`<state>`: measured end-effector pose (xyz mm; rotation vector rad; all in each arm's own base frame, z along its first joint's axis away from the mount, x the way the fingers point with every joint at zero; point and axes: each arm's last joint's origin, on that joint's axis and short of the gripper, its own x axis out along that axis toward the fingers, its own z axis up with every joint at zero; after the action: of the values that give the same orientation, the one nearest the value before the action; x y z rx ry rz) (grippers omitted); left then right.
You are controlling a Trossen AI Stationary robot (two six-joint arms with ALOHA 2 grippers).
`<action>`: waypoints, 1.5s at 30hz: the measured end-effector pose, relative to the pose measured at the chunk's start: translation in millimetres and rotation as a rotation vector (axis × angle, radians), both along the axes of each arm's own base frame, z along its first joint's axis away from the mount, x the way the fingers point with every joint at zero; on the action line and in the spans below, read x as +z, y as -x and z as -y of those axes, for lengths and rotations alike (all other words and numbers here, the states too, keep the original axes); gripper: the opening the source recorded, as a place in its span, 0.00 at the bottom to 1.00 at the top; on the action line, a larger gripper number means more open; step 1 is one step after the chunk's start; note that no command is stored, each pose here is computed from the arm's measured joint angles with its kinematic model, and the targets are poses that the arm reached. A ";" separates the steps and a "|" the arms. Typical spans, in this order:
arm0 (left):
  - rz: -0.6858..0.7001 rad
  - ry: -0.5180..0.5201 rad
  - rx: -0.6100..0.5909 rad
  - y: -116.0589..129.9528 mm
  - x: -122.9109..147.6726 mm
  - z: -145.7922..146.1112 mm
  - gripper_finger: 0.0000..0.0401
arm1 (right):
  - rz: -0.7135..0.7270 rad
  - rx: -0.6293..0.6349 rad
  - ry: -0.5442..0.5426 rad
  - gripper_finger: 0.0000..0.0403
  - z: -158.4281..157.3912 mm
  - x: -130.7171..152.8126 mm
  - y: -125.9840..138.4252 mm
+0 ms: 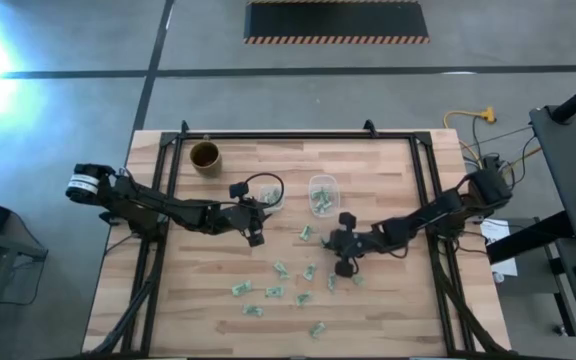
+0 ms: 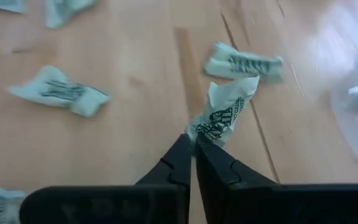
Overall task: Pick and place items into bin
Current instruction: Put the light green stevia packet into the right transparent bin
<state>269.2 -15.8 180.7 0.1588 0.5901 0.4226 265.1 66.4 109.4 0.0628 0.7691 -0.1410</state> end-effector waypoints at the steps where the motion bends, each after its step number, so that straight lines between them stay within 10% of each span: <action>1: 0.000 0.000 0.000 0.0 0.0 0.0 0.31 | 0.008 0.012 0.004 0.02 -1.5 2.3 -0.3; 14: -0.001 0.003 -0.005 0.0 -0.2 0.3 0.31 | 0.167 0.055 0.124 0.02 6.8 49.7 1.0; 24: 0.000 0.004 -0.007 -0.1 0.0 0.6 0.31 | 0.167 -0.165 0.205 0.02 59.6 76.7 13.1; 45: 0.000 0.004 -0.010 0.0 -0.1 1.4 0.31 | 0.025 -0.249 0.170 0.02 109.4 49.5 3.5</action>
<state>269.2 -17.2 180.6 0.1578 0.5903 0.4114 261.7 -43.1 158.8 -0.0017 0.7198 -0.4405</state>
